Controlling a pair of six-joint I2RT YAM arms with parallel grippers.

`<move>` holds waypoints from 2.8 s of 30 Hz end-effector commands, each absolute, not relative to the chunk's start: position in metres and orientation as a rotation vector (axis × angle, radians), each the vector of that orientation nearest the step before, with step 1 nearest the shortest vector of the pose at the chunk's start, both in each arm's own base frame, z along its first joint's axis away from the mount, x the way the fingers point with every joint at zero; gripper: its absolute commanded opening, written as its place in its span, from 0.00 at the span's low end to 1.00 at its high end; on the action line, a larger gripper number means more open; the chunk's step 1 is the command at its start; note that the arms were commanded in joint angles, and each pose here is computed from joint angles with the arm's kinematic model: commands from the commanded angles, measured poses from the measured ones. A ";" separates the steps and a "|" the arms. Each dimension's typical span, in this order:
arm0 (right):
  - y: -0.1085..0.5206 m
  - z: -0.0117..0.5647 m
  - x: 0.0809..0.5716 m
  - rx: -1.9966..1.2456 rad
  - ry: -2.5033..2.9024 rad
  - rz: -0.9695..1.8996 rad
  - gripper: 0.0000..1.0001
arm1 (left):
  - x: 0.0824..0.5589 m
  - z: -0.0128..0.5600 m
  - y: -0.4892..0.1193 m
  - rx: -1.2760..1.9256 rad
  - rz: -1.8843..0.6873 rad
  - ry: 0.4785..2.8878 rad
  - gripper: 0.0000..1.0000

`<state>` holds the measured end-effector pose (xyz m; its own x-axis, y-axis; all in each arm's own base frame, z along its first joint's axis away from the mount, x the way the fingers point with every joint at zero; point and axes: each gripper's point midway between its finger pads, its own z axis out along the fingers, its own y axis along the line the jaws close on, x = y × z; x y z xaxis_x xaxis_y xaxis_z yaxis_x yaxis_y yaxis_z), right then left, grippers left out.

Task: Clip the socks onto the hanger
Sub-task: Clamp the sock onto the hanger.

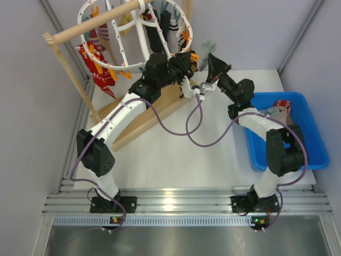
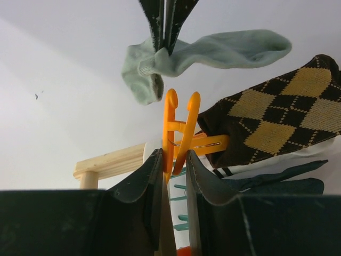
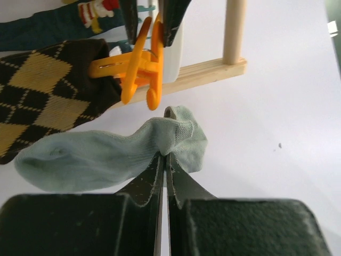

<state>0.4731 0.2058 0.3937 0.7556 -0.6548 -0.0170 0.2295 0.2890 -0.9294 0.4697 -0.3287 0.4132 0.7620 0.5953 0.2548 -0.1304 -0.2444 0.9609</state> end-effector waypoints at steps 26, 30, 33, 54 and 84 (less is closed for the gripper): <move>0.222 0.409 0.474 -1.117 0.211 -0.712 0.00 | 0.461 0.403 -0.357 1.678 0.631 0.339 0.00; 0.224 0.406 0.468 -1.127 0.193 -0.701 0.00 | 0.461 0.404 -0.357 1.678 0.637 0.340 0.00; 0.228 0.401 0.466 -1.159 0.192 -0.678 0.00 | 0.462 0.404 -0.357 1.674 0.637 0.335 0.00; 0.222 0.414 0.466 -1.206 0.149 -0.656 0.00 | 0.461 0.389 -0.353 1.740 0.658 0.311 0.00; 0.214 0.415 0.464 -1.360 0.032 -0.609 0.00 | 0.460 0.388 -0.351 1.740 0.677 0.290 0.00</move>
